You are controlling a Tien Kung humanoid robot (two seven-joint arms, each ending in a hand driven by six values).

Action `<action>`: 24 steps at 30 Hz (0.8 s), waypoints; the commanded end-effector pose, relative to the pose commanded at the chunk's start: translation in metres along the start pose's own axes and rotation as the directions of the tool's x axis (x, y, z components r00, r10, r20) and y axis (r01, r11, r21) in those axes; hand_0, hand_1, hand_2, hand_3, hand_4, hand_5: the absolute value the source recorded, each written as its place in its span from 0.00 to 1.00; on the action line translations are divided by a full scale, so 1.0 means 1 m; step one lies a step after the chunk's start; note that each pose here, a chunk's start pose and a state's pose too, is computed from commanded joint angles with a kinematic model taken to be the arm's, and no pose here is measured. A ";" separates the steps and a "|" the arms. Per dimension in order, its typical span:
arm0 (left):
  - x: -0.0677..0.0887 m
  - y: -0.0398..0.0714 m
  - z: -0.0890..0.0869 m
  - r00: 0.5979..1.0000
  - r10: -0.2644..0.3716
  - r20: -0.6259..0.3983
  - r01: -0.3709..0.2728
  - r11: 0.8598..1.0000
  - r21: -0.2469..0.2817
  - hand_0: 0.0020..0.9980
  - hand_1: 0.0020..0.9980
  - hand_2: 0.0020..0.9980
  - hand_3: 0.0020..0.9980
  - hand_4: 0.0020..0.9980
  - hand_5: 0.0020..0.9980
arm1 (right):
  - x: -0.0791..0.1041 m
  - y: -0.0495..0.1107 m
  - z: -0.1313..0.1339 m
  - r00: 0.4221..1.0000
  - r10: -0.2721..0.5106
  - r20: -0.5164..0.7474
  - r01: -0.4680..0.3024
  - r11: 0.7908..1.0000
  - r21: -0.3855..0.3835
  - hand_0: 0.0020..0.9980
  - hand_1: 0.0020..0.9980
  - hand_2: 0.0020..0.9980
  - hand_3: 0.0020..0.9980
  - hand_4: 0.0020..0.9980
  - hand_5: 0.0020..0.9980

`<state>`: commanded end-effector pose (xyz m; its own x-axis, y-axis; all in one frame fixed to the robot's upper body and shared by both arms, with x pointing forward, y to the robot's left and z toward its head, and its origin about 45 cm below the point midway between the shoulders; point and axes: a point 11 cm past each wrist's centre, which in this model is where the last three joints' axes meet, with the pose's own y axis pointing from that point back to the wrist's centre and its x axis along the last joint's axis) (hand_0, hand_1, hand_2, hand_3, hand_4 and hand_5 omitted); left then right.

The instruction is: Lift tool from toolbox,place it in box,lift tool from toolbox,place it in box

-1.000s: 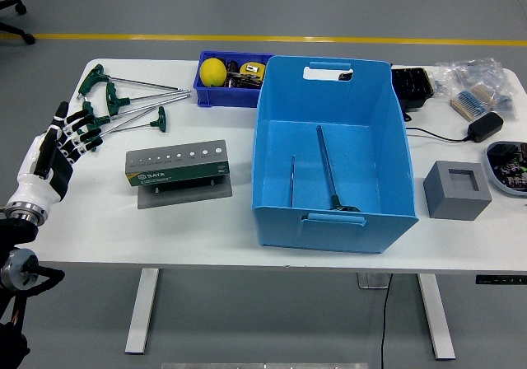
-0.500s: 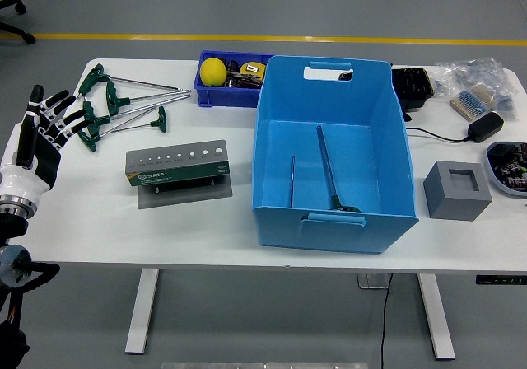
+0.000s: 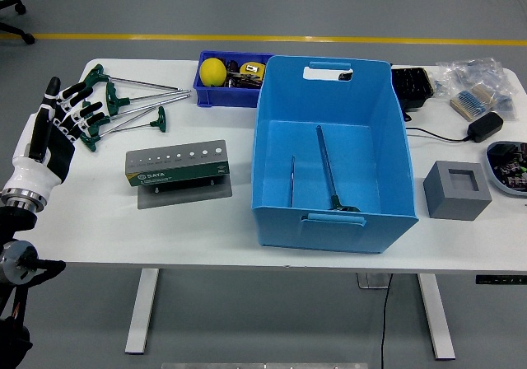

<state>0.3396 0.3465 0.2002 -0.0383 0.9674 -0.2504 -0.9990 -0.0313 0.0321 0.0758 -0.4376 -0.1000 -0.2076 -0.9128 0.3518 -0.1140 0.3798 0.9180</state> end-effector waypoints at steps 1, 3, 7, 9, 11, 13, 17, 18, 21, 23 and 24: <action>0.001 0.001 0.000 1.000 0.001 0.003 -0.001 1.000 0.000 0.72 0.73 0.82 0.74 0.93 0.79 | 0.000 0.000 -0.001 1.000 0.000 0.001 0.000 1.000 0.002 0.73 0.72 0.76 0.60 0.84 0.73; 0.003 0.002 0.001 1.000 0.002 0.010 -0.002 1.000 -0.002 0.72 0.73 0.82 0.74 0.93 0.79 | 0.000 0.000 -0.002 1.000 0.001 0.008 -0.001 1.000 0.004 0.73 0.72 0.76 0.60 0.84 0.73; 0.004 0.003 0.005 1.000 0.001 0.017 -0.001 1.000 -0.013 0.72 0.73 0.82 0.74 0.93 0.80 | 0.001 0.000 -0.003 1.000 0.002 0.015 -0.002 1.000 0.008 0.73 0.72 0.76 0.60 0.84 0.73; 0.003 0.002 0.007 1.000 -0.003 0.022 0.003 1.000 -0.019 0.72 0.73 0.82 0.74 0.93 0.80 | 0.001 0.000 -0.004 1.000 0.003 0.019 -0.003 1.000 0.009 0.73 0.72 0.76 0.60 0.84 0.73; 0.001 0.001 0.009 1.000 -0.008 0.021 0.008 1.000 -0.027 0.72 0.73 0.82 0.74 0.93 0.80 | 0.001 0.000 -0.005 1.000 0.003 0.021 -0.004 1.000 0.011 0.73 0.72 0.76 0.60 0.84 0.73; -0.001 0.000 0.010 1.000 -0.012 0.016 0.013 0.999 -0.038 0.72 0.73 0.82 0.75 0.93 0.79 | 0.001 0.000 -0.006 1.000 0.003 0.022 -0.003 1.000 0.013 0.73 0.72 0.76 0.60 0.84 0.73; -0.004 0.002 0.012 1.000 -0.016 0.015 0.017 0.998 -0.060 0.72 0.73 0.82 0.75 0.93 0.79 | 0.002 0.000 -0.007 1.000 0.002 0.027 -0.003 1.000 0.015 0.73 0.72 0.76 0.60 0.84 0.73; -0.005 0.003 0.012 1.000 -0.017 0.019 0.018 0.998 -0.062 0.73 0.73 0.82 0.76 0.93 0.80 | 0.003 0.000 -0.007 1.000 0.002 0.026 -0.003 1.000 0.015 0.73 0.72 0.76 0.60 0.84 0.73; -0.005 0.004 0.012 0.999 -0.021 0.031 0.023 0.998 -0.061 0.73 0.73 0.82 0.76 0.93 0.80 | 0.003 0.000 -0.006 1.000 0.003 0.019 -0.004 1.000 0.013 0.73 0.72 0.76 0.60 0.84 0.73; -0.005 0.004 0.012 0.999 -0.022 0.037 0.024 0.998 -0.059 0.73 0.73 0.82 0.76 0.93 0.80 | 0.004 0.000 -0.005 1.000 0.004 0.017 -0.004 1.000 0.012 0.73 0.72 0.76 0.60 0.84 0.73; -0.005 0.004 0.012 0.999 -0.023 0.041 0.026 0.998 -0.057 0.73 0.73 0.82 0.76 0.94 0.81 | 0.004 0.000 -0.005 1.000 0.004 0.017 -0.004 1.000 0.011 0.73 0.72 0.76 0.59 0.84 0.73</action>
<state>0.3360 0.3449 0.2133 -0.0141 0.9774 -0.2111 -0.9993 -0.0209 -0.0300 0.0799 -0.4418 -0.0976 -0.2242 -0.9086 0.3524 -0.1241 0.3853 0.9144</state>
